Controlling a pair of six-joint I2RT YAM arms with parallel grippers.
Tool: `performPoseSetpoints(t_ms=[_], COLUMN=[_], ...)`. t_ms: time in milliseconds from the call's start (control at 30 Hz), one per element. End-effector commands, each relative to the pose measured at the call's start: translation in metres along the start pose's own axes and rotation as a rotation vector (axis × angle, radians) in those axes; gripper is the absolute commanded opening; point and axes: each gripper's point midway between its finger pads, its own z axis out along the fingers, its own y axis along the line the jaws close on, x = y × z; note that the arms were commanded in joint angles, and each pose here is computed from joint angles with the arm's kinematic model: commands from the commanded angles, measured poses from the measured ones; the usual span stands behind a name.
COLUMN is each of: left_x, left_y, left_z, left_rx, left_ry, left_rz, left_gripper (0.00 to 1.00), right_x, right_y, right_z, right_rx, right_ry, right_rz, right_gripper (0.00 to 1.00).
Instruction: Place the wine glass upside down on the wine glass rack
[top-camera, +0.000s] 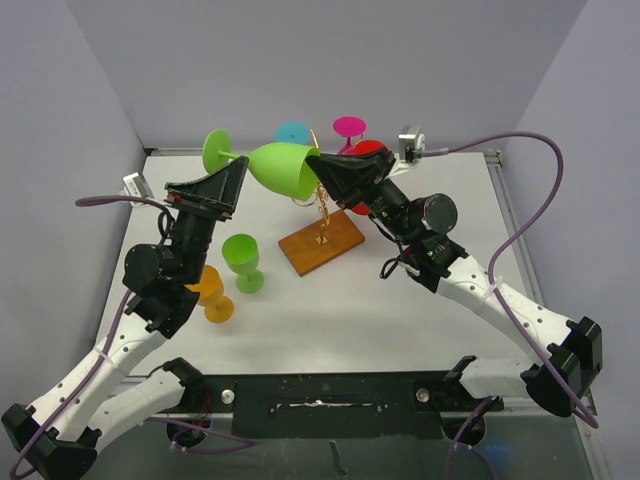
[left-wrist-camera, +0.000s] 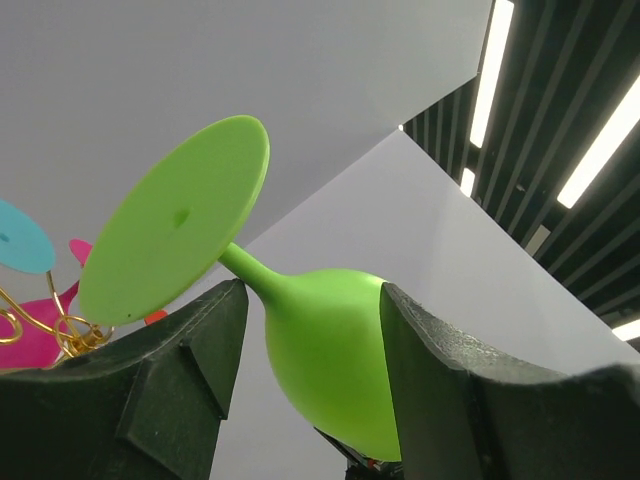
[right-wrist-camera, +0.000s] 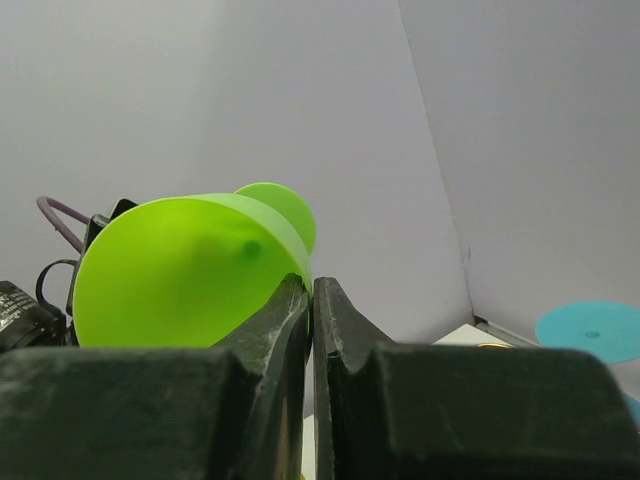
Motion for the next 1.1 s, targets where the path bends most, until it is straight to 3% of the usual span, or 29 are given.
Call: performPoseSetpoints(t_ms=[0, 267, 1067], left_x=[-0.013, -0.020, -0.026], left_y=[-0.024, -0.023, -0.009], left_z=[0.004, 0.001, 0.008], left_rx=[0.087, 0.078, 0.022], left_ry=[-0.050, -0.080, -0.142], left_rz=[-0.065, -0.104, -0.183], left_gripper=[0.52, 0.40, 0.34], right_x=[-0.021, -0.015, 0.001], right_y=[0.020, 0.019, 0.018], right_z=[0.001, -0.002, -0.022], right_rx=[-0.074, -0.075, -0.079], right_ry=[-0.080, -0.071, -0.051], right_rz=[0.006, 0.022, 0.062], right_gripper=[0.00, 0.00, 0.00])
